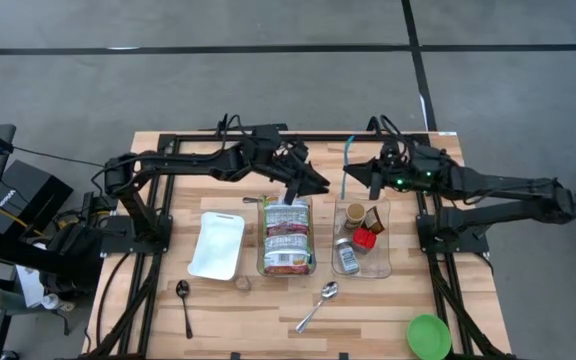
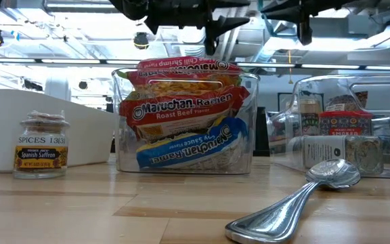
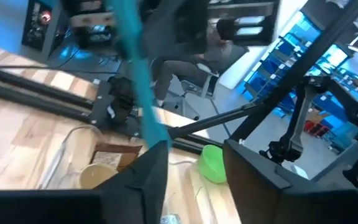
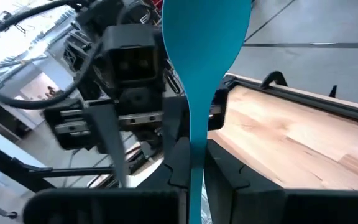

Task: Pick & Place Food Item
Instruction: Put the blue baby spoon into the white bin

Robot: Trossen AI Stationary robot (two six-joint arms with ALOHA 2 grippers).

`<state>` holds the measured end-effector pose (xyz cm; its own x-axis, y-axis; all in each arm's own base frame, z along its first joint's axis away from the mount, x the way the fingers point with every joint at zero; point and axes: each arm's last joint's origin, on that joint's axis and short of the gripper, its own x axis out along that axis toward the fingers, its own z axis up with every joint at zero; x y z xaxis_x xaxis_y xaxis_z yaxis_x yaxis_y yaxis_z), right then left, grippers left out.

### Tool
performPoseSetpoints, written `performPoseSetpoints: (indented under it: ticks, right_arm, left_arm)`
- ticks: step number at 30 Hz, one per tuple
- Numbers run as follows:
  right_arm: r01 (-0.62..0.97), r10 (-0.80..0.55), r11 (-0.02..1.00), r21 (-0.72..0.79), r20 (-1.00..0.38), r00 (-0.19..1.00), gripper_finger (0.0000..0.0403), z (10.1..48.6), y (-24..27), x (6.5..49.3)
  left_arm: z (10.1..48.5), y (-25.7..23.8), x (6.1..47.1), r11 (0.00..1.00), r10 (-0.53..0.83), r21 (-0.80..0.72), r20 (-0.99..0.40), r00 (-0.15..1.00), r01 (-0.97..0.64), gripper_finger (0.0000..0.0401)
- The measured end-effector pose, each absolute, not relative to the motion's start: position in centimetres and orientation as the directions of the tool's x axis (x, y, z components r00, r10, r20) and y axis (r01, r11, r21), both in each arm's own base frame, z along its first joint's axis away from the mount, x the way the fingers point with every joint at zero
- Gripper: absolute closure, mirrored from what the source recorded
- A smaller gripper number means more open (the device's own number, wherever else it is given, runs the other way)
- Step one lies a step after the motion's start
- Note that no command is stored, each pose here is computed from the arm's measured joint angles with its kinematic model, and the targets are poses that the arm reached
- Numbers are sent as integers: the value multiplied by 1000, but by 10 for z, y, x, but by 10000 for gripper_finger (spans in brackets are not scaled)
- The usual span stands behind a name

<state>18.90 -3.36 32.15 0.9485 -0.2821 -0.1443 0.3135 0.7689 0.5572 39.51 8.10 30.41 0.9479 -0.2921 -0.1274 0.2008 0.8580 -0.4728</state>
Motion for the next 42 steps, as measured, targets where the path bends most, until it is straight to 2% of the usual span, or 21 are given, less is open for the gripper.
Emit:
performPoseSetpoints:
  ticks: [6,16,29,42]
  right_arm:
    - [291,-273,774,563,-118,955,386,321,-34,199]
    - [229,-226,784,577,-78,971,386,324,-24,203]
    - [207,-221,791,576,-47,974,386,327,-23,204]
    - [212,-222,791,574,-54,974,386,326,-23,203]
  left_arm:
    - [305,80,395,858,-294,-469,-117,949,209,224]
    - [305,83,395,861,-278,-472,-124,952,190,209]
    - [309,72,398,865,-287,-451,-82,954,222,214]
    - [290,68,415,842,-275,-495,-54,960,214,214]
